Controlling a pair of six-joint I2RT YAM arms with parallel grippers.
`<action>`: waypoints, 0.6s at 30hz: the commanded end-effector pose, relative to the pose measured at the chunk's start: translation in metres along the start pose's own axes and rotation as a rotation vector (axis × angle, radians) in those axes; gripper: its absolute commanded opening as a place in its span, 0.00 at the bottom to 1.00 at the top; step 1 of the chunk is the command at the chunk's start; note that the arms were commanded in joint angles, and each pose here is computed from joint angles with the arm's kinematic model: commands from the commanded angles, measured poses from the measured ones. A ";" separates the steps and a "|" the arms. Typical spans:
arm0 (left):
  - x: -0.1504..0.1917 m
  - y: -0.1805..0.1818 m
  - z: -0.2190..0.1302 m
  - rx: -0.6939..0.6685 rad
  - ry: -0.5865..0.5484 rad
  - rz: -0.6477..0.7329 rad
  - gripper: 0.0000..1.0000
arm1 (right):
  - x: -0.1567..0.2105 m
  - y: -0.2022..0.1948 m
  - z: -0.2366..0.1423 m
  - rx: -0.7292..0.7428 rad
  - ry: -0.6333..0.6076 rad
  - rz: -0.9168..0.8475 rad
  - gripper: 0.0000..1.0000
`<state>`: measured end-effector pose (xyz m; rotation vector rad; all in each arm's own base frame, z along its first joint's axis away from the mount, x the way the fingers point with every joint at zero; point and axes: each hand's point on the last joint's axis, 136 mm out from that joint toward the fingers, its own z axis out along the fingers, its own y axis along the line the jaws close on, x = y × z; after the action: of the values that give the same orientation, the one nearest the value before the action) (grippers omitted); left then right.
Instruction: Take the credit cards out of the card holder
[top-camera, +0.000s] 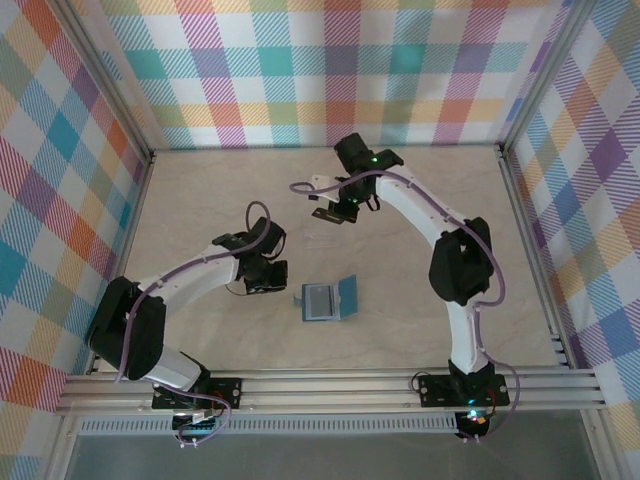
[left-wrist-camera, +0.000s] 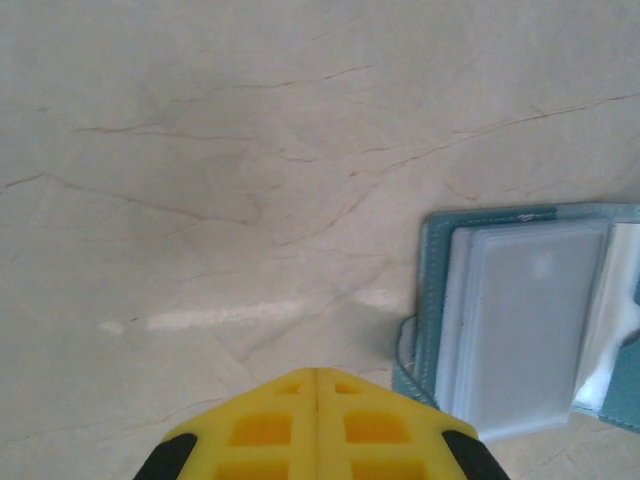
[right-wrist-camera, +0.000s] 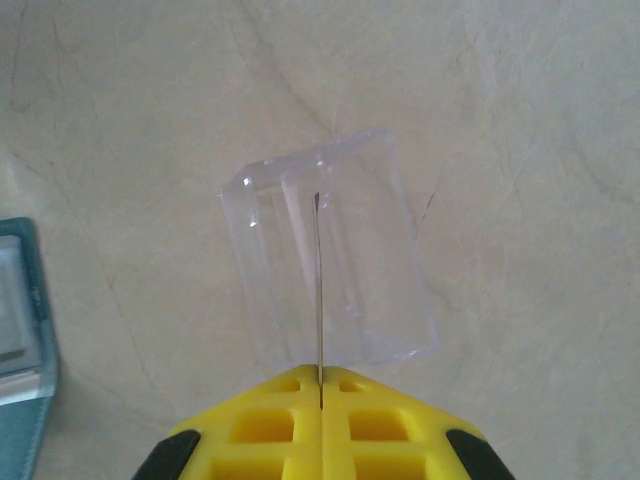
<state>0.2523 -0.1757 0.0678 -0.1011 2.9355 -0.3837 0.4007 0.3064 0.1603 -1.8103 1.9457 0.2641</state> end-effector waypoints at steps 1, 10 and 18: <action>0.006 0.015 -0.007 -0.026 0.001 -0.023 0.04 | 0.002 0.014 0.009 -0.091 0.054 -0.098 0.00; 0.008 0.026 -0.012 -0.014 -0.016 -0.057 0.05 | -0.006 0.013 0.035 -0.151 0.077 -0.153 0.00; 0.008 0.028 -0.013 -0.010 -0.018 -0.069 0.05 | 0.007 0.019 0.055 -0.197 0.141 -0.147 0.00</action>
<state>0.2470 -0.1511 0.0692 -0.1902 2.9147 -0.3755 0.4012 0.3283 0.1120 -2.0780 1.9257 0.2794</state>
